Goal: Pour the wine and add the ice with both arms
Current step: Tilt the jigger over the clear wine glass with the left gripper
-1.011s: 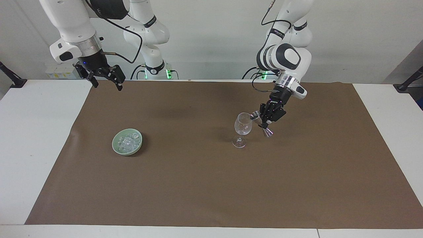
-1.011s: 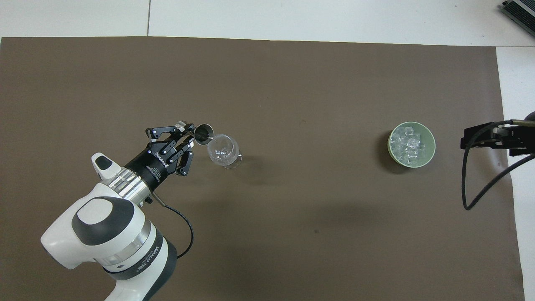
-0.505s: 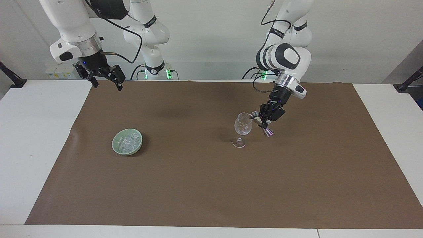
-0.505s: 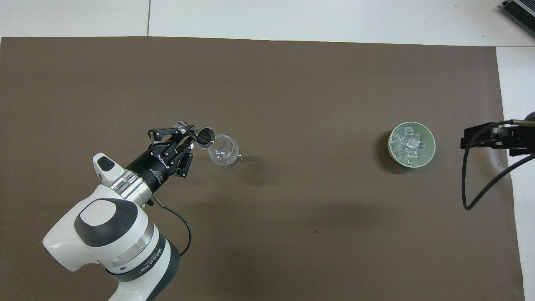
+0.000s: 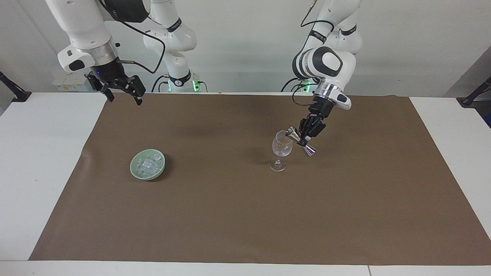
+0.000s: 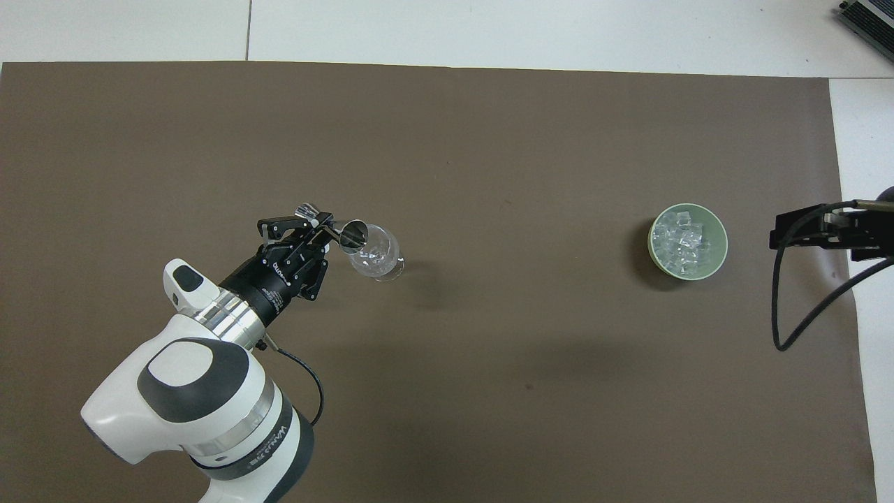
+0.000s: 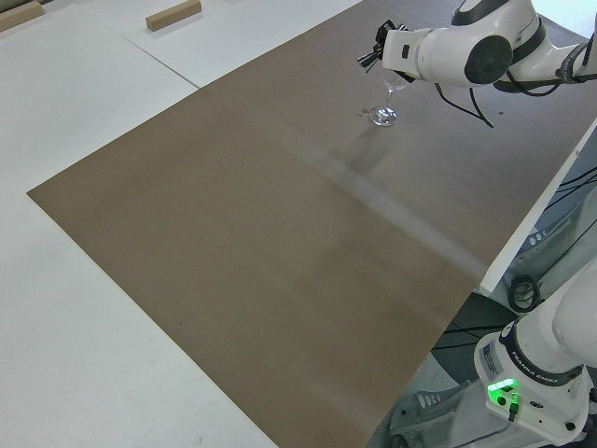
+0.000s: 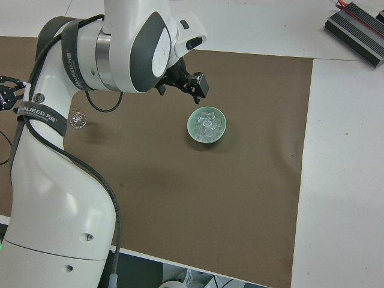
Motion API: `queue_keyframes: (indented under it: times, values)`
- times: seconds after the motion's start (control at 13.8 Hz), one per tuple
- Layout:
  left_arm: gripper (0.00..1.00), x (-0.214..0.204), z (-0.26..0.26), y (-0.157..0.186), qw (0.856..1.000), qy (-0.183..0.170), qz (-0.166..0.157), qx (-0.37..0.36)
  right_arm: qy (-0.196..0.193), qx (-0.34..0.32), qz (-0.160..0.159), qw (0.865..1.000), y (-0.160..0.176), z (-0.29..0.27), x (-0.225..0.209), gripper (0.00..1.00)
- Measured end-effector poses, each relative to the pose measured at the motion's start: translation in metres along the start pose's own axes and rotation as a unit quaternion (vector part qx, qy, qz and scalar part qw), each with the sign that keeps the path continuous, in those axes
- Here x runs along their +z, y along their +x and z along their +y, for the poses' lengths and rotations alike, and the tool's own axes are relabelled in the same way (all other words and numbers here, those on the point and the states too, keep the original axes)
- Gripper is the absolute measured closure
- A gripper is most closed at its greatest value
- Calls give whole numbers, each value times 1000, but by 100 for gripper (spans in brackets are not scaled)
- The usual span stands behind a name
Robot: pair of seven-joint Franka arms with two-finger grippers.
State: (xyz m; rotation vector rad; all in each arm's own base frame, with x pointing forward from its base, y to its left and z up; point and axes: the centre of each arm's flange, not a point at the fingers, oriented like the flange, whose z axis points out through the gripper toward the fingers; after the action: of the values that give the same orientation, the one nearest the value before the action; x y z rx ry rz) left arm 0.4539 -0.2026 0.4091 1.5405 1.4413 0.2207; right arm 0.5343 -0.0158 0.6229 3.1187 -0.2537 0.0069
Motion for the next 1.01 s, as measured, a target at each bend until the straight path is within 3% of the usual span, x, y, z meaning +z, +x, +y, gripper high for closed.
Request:
queue_keyframes:
  times: [1.01]
  values:
    - [79, -5, 5, -2, 998, -2, 23, 66, 0, 0, 0, 1000, 0, 0, 0, 0]
